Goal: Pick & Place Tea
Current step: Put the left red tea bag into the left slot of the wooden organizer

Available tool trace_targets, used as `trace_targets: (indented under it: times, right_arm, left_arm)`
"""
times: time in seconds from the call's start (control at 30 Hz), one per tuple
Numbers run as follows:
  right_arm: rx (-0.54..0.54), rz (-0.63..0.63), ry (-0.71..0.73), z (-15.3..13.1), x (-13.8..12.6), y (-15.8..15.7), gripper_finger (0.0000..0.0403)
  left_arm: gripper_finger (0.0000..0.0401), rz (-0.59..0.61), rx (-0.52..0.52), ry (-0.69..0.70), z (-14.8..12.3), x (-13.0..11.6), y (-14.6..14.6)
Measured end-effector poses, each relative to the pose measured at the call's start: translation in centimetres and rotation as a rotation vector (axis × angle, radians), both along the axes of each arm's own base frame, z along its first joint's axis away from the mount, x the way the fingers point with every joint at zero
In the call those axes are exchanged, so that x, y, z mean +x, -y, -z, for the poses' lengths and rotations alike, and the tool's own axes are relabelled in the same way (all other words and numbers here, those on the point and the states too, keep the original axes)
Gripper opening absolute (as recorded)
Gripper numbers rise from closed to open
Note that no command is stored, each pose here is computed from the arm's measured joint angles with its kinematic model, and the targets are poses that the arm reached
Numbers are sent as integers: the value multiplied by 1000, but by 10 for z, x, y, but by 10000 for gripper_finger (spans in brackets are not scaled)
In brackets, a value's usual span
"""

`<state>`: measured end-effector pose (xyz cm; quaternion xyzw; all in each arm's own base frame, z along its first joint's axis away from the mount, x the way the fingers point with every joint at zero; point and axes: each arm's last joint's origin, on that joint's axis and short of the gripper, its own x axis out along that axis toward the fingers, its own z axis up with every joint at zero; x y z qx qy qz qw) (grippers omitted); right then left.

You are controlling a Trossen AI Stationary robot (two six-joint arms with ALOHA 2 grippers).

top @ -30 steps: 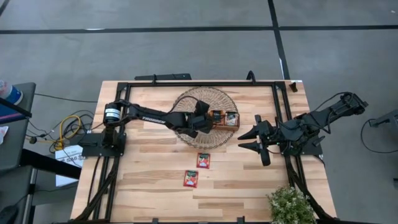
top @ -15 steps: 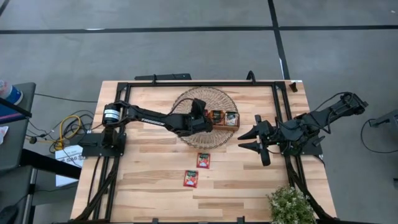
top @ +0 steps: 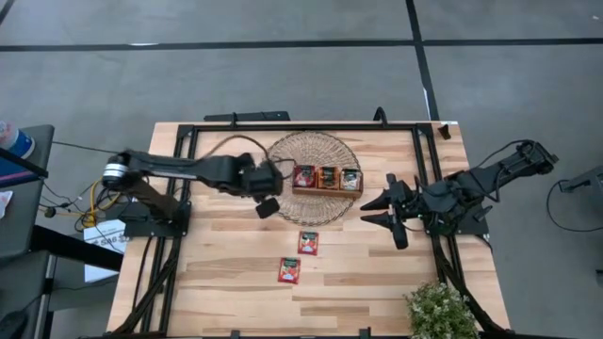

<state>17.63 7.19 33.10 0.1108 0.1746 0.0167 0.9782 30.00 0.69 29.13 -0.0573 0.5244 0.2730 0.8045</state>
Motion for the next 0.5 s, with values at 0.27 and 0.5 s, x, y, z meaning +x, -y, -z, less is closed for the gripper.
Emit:
trace_targets:
  times: [0.27,0.5]
  right_arm:
    - [-55,20,7,0,3,7,118]
    - [-60,16,-124,23,34,12,118]
  left_arm:
    - [50,-69,-171,77,-16,-17,19]
    - [50,-119,-166,-31,24,-26,12]
